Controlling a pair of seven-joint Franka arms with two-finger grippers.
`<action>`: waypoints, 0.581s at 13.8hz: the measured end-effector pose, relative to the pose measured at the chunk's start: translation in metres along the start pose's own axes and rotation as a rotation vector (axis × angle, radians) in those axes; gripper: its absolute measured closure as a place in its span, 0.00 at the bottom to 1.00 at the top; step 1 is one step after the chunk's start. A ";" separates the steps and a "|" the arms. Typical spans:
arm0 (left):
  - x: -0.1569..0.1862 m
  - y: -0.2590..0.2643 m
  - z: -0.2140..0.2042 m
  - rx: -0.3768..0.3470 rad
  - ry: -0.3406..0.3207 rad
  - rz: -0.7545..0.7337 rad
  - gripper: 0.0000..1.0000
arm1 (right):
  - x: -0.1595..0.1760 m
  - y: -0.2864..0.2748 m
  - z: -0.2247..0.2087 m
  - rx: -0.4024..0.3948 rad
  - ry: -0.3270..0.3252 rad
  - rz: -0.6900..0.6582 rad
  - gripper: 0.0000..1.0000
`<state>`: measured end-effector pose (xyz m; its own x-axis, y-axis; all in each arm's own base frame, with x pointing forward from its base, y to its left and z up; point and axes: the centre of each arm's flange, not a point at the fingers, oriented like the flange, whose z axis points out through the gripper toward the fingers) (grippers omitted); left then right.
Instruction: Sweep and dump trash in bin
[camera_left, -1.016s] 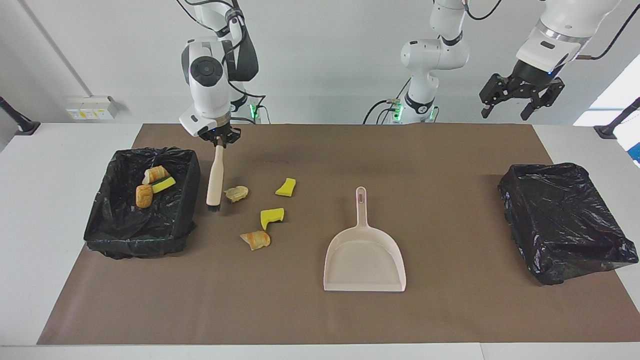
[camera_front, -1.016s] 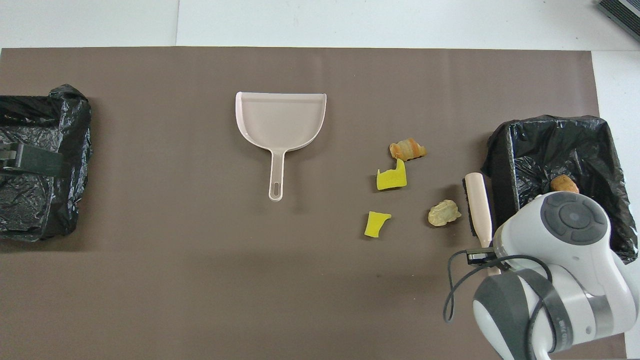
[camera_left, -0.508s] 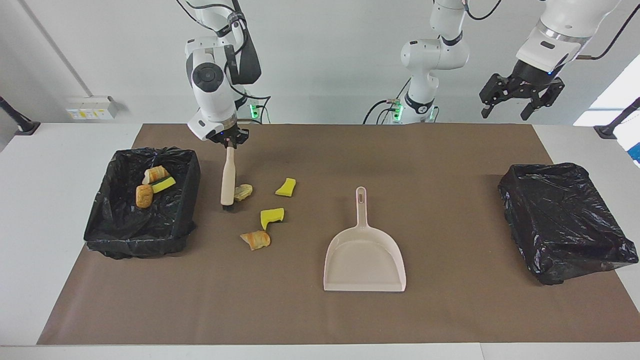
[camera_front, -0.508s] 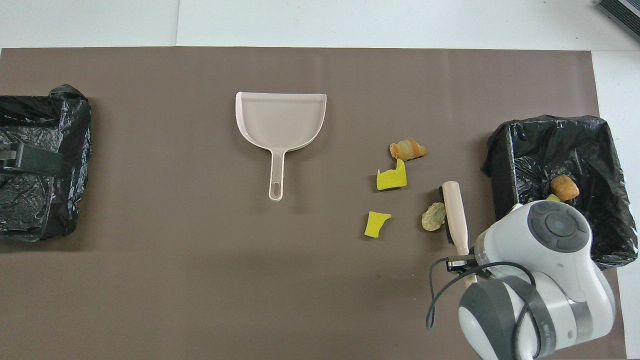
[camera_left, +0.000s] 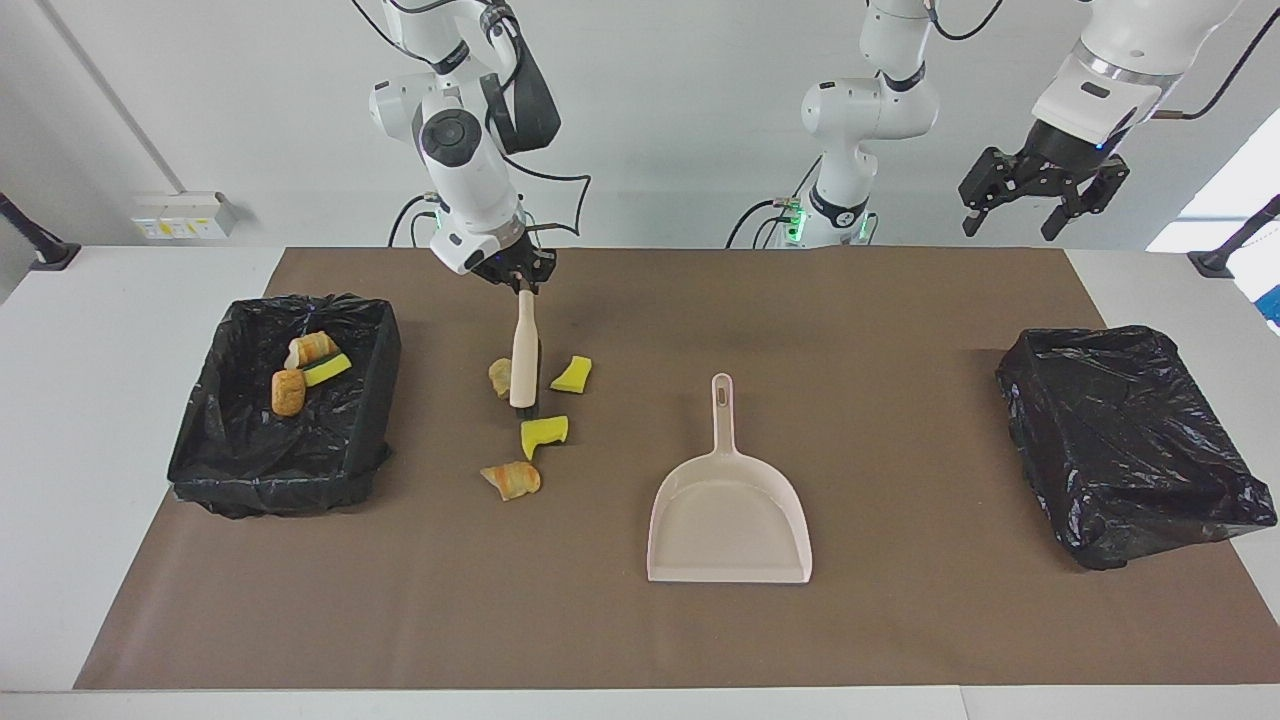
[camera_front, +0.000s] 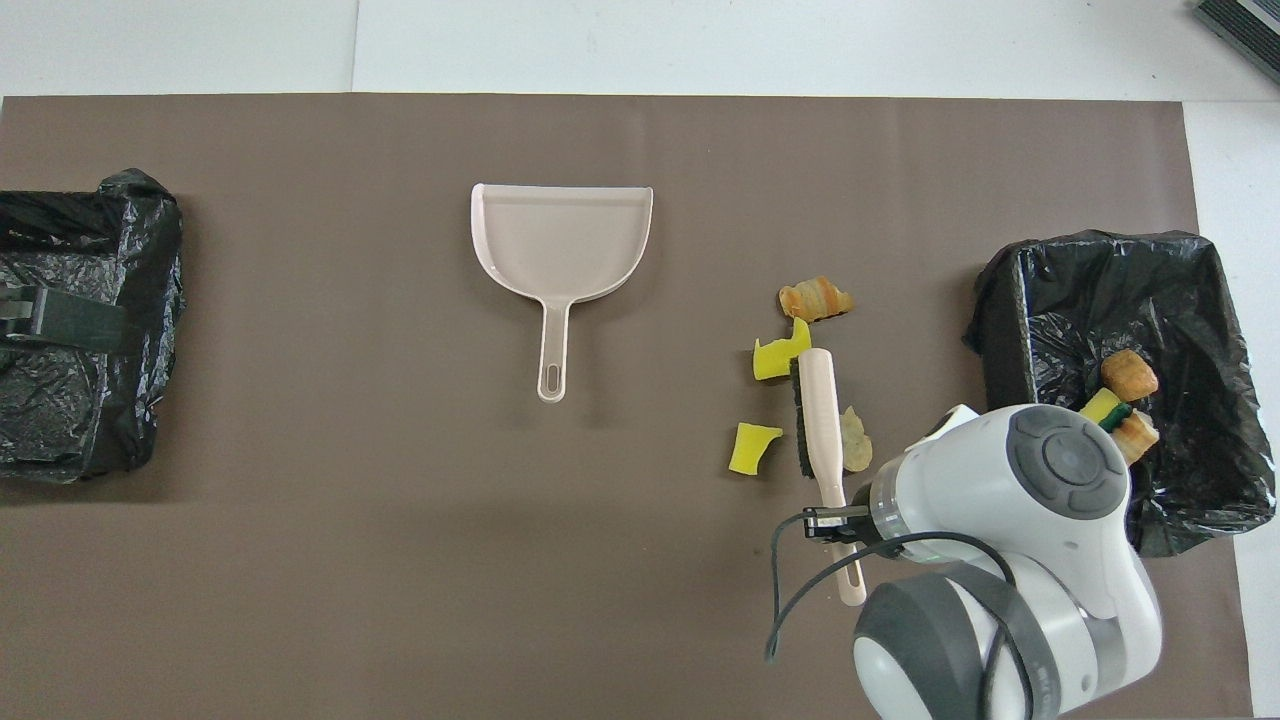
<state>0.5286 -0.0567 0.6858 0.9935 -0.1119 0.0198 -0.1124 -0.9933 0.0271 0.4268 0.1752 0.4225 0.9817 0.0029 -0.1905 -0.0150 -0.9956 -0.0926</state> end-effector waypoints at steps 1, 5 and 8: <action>0.000 0.000 0.000 0.000 0.000 0.000 0.00 | 0.005 -0.004 -0.016 -0.007 0.017 -0.029 0.74; 0.000 0.000 0.000 0.000 0.000 0.000 0.00 | 0.030 0.004 -0.062 -0.082 0.073 -0.266 0.74; 0.000 0.000 0.000 0.000 0.000 0.000 0.00 | 0.055 0.023 -0.069 -0.186 0.088 -0.407 0.74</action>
<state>0.5286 -0.0566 0.6858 0.9935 -0.1118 0.0198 -0.1123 -0.9933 0.0271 0.4938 0.1464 0.4775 0.9131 0.3975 -0.0907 0.4019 -0.9150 0.0354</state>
